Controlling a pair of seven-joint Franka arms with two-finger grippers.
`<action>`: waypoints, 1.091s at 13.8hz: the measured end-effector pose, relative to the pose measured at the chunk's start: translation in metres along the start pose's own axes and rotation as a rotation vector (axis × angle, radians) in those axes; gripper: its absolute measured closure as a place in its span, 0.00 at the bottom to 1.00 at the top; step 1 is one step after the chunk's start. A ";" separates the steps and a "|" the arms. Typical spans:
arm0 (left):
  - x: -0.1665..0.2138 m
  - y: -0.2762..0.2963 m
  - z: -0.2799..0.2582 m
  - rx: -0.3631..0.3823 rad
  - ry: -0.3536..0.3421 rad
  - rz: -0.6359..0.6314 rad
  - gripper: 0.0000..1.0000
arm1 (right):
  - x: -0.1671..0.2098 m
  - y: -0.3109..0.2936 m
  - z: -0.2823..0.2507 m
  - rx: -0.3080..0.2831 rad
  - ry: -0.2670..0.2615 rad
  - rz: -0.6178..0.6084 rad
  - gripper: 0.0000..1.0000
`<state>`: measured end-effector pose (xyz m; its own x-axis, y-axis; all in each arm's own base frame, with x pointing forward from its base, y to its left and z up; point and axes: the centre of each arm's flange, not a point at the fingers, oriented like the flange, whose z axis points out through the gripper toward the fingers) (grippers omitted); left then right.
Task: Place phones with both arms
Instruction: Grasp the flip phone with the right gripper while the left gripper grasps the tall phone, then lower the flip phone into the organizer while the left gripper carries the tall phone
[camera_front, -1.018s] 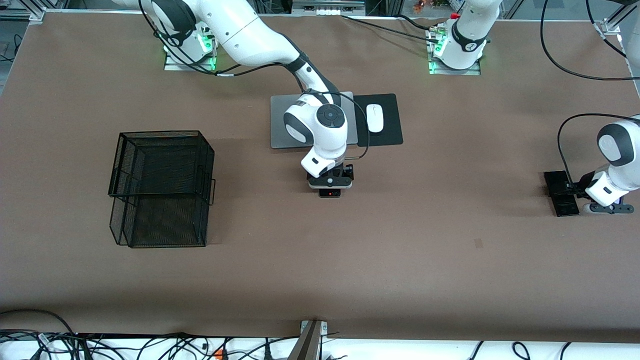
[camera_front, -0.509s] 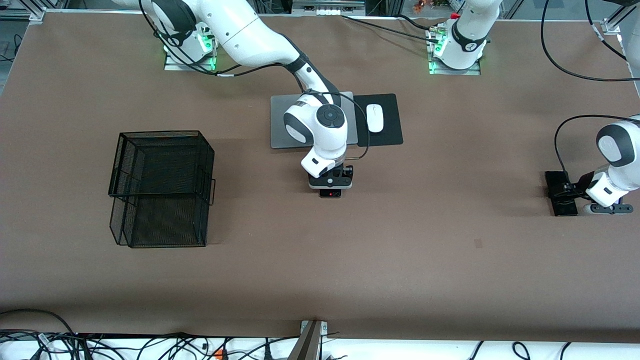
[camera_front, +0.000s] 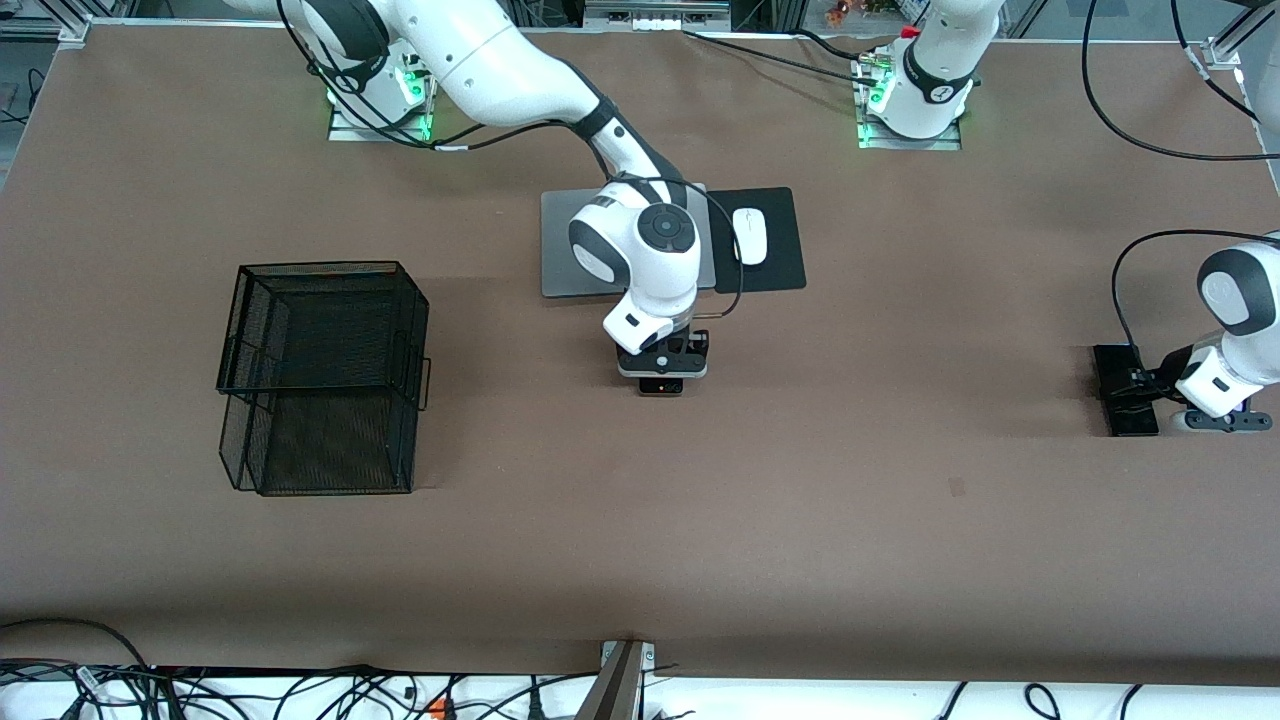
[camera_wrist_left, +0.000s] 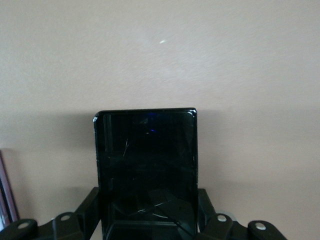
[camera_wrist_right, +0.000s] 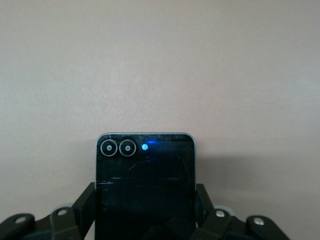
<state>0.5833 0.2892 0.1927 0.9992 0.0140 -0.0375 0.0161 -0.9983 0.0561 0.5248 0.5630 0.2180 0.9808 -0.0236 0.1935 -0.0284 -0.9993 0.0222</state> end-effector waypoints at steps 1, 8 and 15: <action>0.002 0.007 -0.011 -0.004 -0.018 -0.003 0.21 | 0.008 -0.001 -0.023 -0.018 -0.006 0.008 0.20; 0.035 0.130 -0.150 0.002 -0.270 -0.016 0.21 | 0.055 0.041 -0.195 -0.080 -0.066 0.008 0.20; 0.056 0.352 -0.152 0.061 -0.291 0.052 0.21 | 0.125 0.208 -0.218 -0.118 -0.226 -0.055 0.20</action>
<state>0.6508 -0.0525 0.3624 0.9459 -0.0455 -0.3212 -0.0461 -0.9989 0.0057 0.5991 0.3586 0.4606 0.9993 0.0117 -0.0354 0.0167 -0.9895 0.1438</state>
